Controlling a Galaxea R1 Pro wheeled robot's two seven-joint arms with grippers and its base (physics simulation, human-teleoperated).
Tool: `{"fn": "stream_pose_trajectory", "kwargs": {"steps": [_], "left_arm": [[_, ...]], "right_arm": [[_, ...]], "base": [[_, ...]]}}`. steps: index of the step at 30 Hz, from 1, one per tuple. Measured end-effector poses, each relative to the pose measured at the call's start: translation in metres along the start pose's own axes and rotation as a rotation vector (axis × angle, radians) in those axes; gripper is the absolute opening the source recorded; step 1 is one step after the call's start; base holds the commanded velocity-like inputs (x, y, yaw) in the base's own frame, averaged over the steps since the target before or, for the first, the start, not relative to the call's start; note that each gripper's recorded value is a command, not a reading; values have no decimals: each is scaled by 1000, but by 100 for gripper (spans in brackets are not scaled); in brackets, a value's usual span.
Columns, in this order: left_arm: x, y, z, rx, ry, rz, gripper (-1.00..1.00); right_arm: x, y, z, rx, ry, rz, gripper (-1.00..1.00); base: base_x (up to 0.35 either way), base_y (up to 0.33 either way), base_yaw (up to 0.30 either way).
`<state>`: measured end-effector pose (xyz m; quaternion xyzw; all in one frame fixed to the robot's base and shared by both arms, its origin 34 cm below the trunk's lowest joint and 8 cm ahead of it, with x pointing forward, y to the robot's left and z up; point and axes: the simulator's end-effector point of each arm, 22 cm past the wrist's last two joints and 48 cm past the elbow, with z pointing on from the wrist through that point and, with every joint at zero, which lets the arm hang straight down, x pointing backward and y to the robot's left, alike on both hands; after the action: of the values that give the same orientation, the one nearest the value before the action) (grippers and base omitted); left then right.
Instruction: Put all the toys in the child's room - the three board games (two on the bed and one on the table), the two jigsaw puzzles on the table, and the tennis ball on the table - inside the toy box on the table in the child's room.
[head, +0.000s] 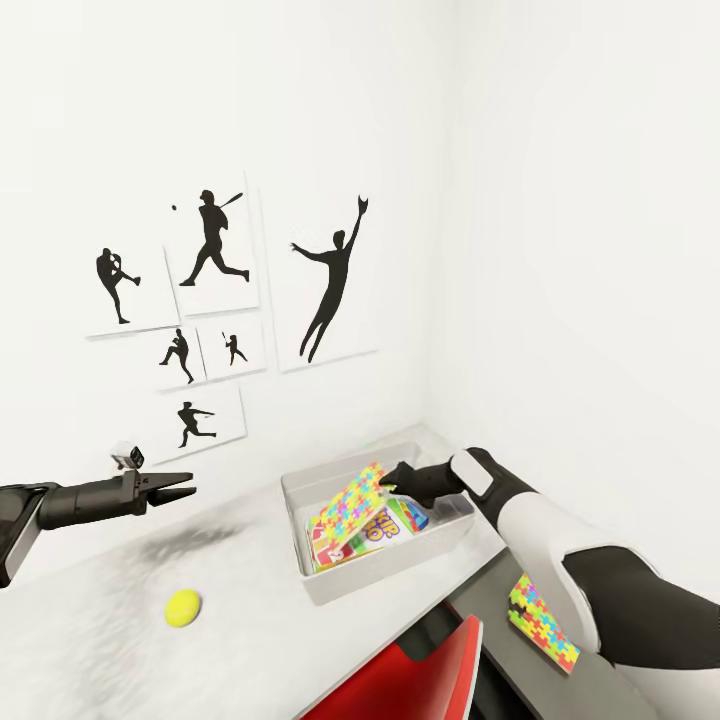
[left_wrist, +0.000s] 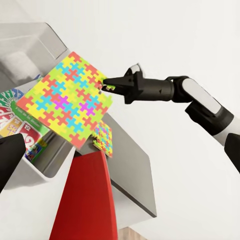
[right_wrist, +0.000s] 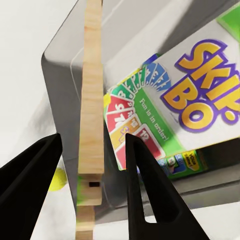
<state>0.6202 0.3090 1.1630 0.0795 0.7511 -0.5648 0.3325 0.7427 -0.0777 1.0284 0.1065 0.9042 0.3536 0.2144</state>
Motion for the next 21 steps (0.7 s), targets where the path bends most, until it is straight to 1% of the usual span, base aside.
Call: {"fn": "stream_pose_trajectory", "kwargs": {"steps": [4,12,18,21], "left_arm": [[0,0,0,0,0,0,100],[0,0,0,1,1,0,100],[0,0,0,1,1,0,100],[0,0,0,1,1,0,100]], "right_arm": [[2,0,2,-2,3,0,-100],[10,-6,5,3,12,8,-100],[5,-6,5,1,-15,4,-100],[3,-1,5,-24,-20,4,-100]], "base": [[0,0,0],[0,0,0],[0,0,0],[0,0,0]]}}
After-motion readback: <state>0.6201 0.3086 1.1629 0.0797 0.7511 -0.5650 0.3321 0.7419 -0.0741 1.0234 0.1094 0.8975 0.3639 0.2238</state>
